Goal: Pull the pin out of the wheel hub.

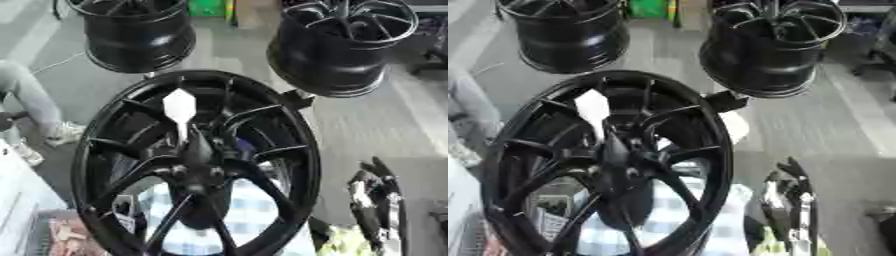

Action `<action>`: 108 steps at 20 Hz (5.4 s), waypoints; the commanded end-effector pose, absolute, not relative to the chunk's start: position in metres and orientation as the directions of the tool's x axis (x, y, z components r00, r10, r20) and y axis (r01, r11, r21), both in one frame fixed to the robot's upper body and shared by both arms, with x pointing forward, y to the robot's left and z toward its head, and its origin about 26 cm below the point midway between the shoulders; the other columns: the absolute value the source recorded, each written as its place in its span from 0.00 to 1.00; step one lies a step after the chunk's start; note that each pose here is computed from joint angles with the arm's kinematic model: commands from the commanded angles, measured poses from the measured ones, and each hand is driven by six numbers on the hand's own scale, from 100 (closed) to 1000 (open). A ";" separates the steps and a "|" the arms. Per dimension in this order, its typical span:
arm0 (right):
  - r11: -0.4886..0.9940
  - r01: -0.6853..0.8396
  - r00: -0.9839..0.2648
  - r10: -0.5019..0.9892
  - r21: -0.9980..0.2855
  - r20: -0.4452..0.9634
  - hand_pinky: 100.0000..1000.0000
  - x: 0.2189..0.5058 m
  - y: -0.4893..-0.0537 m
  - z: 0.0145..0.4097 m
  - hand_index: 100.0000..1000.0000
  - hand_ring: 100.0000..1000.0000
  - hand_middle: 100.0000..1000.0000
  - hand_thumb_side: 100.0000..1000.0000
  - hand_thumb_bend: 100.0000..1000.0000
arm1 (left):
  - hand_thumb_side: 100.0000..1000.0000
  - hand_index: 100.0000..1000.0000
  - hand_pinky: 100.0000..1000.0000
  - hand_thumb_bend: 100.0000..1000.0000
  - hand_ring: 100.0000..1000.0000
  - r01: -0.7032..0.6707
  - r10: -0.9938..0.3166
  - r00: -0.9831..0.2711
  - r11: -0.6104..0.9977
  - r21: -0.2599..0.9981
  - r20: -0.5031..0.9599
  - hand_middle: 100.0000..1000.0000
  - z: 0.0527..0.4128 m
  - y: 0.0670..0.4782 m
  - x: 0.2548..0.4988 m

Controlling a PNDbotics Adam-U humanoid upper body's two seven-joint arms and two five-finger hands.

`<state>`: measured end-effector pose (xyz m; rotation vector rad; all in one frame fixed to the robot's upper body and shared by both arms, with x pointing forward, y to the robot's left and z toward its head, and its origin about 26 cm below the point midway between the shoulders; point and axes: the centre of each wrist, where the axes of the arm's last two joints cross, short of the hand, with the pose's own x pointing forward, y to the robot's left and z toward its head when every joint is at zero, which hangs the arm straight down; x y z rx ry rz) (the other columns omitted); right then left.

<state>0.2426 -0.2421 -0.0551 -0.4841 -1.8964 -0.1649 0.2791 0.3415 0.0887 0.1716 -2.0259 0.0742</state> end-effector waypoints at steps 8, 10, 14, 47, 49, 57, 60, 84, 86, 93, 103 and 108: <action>0.911 0.394 -0.323 0.261 -0.122 0.910 0.47 0.246 -0.244 -0.049 0.88 0.49 0.70 0.46 0.00 | 0.69 0.85 0.69 0.00 0.65 0.049 -0.192 -0.581 0.962 0.270 0.791 0.72 0.159 0.338 0.270; 0.912 0.391 -0.323 0.261 -0.123 0.910 0.47 0.246 -0.244 -0.049 0.88 0.49 0.70 0.46 0.00 | 0.70 0.86 0.69 0.00 0.66 0.126 -0.202 -0.614 0.929 0.347 0.764 0.73 0.174 0.335 0.270; 0.915 0.384 -0.323 0.261 -0.126 0.910 0.47 0.245 -0.243 -0.049 0.88 0.49 0.70 0.46 0.00 | 0.73 0.90 0.72 0.00 0.70 0.237 -0.224 -0.645 0.850 0.470 0.730 0.76 0.191 0.330 0.274; 0.932 0.343 -0.321 0.238 -0.122 0.917 0.47 0.243 -0.237 -0.052 0.88 0.49 0.70 0.46 0.00 | 0.67 0.98 0.78 0.37 0.77 0.077 -0.770 -0.536 0.364 0.928 0.346 0.84 0.207 0.265 0.340; 0.932 0.341 -0.321 0.235 -0.120 0.917 0.47 0.243 -0.237 -0.052 0.88 0.49 0.70 0.46 0.00 | 0.67 0.98 0.78 0.40 0.77 0.100 -0.763 -0.553 0.338 0.936 0.334 0.84 0.204 0.262 0.343; 0.936 0.334 -0.324 0.228 -0.114 0.918 0.47 0.244 -0.235 -0.052 0.88 0.49 0.70 0.46 0.00 | 0.66 0.98 0.77 0.45 0.76 0.123 -0.768 -0.576 0.258 0.958 0.281 0.84 0.195 0.259 0.356; 0.937 0.330 -0.325 0.225 -0.113 0.919 0.47 0.244 -0.234 -0.052 0.88 0.49 0.70 0.46 0.00 | 0.66 0.98 0.77 0.45 0.76 0.116 -0.773 -0.572 0.256 0.960 0.275 0.84 0.191 0.257 0.361; 0.943 0.317 -0.332 0.210 -0.101 0.919 0.47 0.246 -0.230 -0.051 0.88 0.49 0.70 0.47 0.00 | 0.58 0.94 0.73 0.24 0.72 0.202 -0.741 -0.598 0.230 0.952 0.306 0.79 0.157 0.232 0.374; 0.943 0.316 -0.332 0.210 -0.101 0.920 0.47 0.246 -0.230 -0.051 0.88 0.49 0.70 0.46 0.00 | 0.57 0.93 0.72 0.22 0.71 0.206 -0.741 -0.596 0.230 0.951 0.309 0.78 0.155 0.231 0.374; 0.944 0.315 -0.333 0.208 -0.099 0.920 0.47 0.246 -0.229 -0.051 0.88 0.49 0.70 0.46 0.00 | 0.51 0.91 0.67 0.14 0.65 0.207 -0.739 -0.594 0.240 0.948 0.317 0.75 0.154 0.229 0.375; 0.944 0.314 -0.334 0.206 -0.098 0.920 0.47 0.246 -0.229 -0.051 0.88 0.49 0.70 0.47 0.00 | 0.37 0.88 0.55 0.00 0.52 0.209 -0.736 -0.593 0.251 0.945 0.327 0.71 0.155 0.227 0.374; 0.944 0.315 -0.333 0.207 -0.098 0.920 0.47 0.246 -0.229 -0.051 0.88 0.49 0.70 0.47 0.00 | 0.19 0.86 0.46 0.00 0.44 0.211 -0.731 -0.591 0.266 0.940 0.340 0.68 0.159 0.226 0.374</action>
